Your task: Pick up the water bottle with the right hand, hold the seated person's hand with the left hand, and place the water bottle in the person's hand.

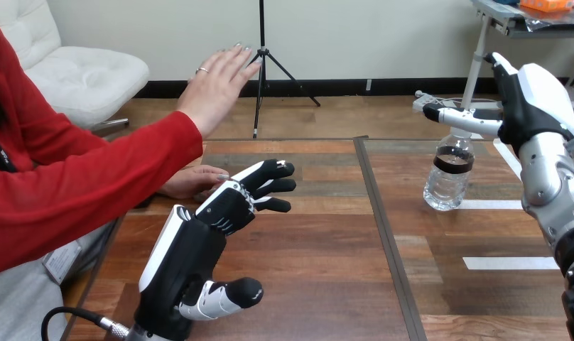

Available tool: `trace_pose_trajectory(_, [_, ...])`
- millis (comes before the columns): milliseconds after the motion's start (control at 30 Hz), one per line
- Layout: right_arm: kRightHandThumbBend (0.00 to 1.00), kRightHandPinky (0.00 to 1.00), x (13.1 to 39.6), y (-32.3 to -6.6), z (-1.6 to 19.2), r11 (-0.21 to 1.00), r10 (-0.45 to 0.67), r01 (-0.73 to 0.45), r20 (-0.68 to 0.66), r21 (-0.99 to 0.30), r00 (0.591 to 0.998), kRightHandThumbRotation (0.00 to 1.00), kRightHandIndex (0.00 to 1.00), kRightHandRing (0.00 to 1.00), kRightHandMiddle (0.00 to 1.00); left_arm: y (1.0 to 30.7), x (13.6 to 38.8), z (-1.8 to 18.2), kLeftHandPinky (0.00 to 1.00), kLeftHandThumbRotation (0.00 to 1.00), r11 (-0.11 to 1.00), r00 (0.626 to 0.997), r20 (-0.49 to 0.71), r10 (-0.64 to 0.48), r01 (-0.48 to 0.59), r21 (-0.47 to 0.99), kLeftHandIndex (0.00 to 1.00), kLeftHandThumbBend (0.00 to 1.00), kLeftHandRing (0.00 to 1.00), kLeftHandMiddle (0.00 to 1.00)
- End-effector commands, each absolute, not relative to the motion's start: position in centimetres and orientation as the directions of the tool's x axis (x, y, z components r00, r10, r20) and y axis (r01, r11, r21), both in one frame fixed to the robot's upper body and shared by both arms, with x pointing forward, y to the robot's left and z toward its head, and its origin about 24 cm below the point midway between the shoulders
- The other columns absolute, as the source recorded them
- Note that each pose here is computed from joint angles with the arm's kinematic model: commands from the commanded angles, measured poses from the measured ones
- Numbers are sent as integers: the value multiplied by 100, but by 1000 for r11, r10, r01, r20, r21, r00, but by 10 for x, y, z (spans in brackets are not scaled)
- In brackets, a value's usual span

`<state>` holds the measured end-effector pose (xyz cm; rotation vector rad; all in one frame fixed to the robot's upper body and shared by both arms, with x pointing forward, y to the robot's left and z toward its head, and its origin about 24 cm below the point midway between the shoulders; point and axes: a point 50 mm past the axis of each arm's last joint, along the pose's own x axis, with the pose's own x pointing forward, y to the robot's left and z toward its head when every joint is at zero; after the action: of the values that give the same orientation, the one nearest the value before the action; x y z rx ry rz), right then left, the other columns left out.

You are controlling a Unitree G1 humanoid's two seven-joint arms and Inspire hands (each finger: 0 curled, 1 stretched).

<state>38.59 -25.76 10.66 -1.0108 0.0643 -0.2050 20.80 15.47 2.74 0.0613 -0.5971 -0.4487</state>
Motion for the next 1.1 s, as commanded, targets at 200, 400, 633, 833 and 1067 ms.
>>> trace_pose_trajectory(200, [100, 81, 401, -240, 138, 501, -148, 166, 105, -849, 983, 59, 95, 92, 93, 148, 213, 40, 72, 77, 902, 684, 597, -420, 388, 189, 84, 100, 82, 86])
trace_pose_trajectory(400, [100, 83, 402, -238, 136, 486, -138, 154, 98, -860, 986, 58, 94, 92, 93, 148, 212, 41, 70, 77, 904, 690, 593, -416, 384, 187, 84, 100, 81, 86])
trace_pose_trajectory(633, [100, 84, 402, -235, 132, 482, -125, 126, 75, -867, 989, 58, 94, 93, 93, 147, 211, 40, 71, 76, 904, 680, 607, -412, 389, 177, 85, 100, 82, 87])
trace_pose_trajectory(833, [100, 83, 401, -234, 128, 478, -117, 99, 48, -873, 992, 58, 94, 91, 92, 147, 210, 39, 71, 75, 903, 685, 601, -412, 394, 170, 85, 100, 82, 87])
trace_pose_trajectory(1067, [100, 81, 402, -231, 124, 456, -103, 58, 13, -888, 995, 58, 95, 91, 92, 145, 207, 39, 71, 77, 905, 688, 600, -408, 392, 166, 85, 100, 82, 87])
